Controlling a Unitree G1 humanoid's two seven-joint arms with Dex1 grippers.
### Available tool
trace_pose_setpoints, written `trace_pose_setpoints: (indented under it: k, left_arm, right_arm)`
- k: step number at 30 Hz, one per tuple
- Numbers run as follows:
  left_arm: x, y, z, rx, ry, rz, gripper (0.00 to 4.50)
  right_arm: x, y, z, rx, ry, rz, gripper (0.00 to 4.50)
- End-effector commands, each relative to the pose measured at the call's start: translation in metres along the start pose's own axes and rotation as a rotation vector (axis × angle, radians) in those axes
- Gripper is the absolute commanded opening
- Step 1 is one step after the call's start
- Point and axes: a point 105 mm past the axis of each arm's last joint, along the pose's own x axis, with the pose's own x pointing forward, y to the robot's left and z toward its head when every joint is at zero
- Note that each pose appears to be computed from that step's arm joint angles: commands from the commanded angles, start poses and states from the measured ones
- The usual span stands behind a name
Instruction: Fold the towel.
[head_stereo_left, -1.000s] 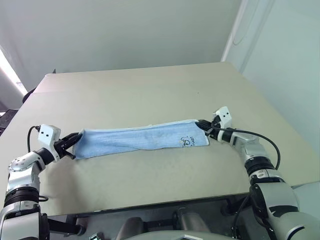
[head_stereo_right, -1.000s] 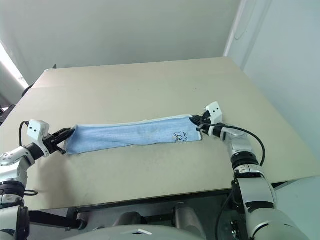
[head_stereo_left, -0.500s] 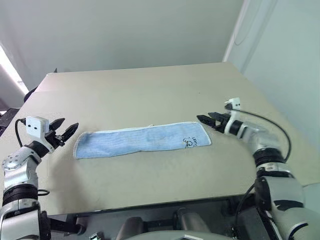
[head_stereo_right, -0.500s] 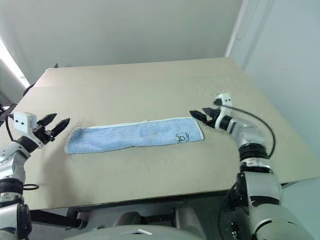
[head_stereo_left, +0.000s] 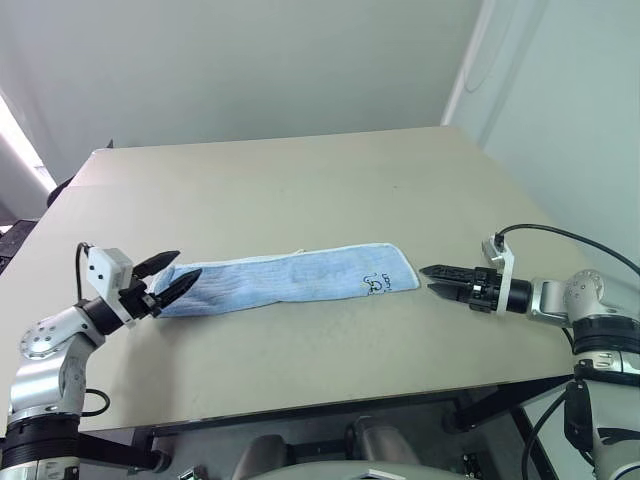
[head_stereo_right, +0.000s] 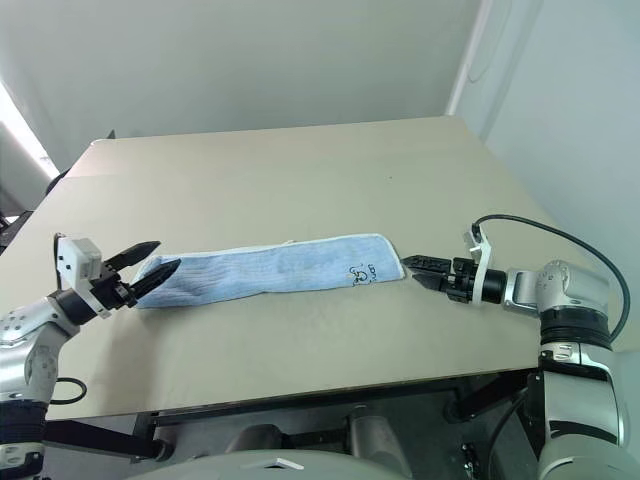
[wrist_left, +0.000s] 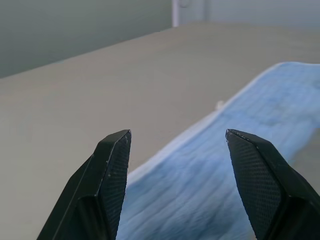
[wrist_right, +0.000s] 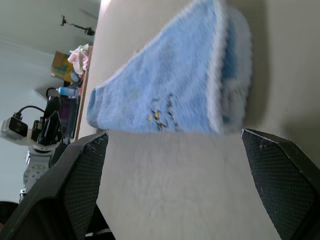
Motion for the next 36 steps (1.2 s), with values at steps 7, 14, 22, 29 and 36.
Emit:
trace_pose_setpoints:
  k: [7,14,22,29,36]
  left_arm:
    - [0.007,-0.015,0.000,0.014,0.014,-0.053,3.18]
    - [0.006,-0.017,-0.002,0.019,0.026,-0.049,3.18]
    - [0.002,-0.013,0.000,0.032,0.025,-0.027,3.18]
    - [-0.004,-0.007,0.000,0.037,0.039,-0.003,3.18]
    - [-0.008,-0.003,-0.002,0.044,0.053,0.014,3.18]
  right_arm:
    - [0.040,0.005,0.001,0.014,-0.037,0.040,4.46]
    - [0.063,0.017,0.007,0.012,-0.040,0.077,4.46]
    - [0.074,0.014,0.015,-0.007,-0.059,0.045,3.58]
    - [0.055,0.021,0.021,-0.002,-0.073,0.100,1.00]
    - [0.008,0.015,0.015,-0.029,-0.058,0.111,0.06]
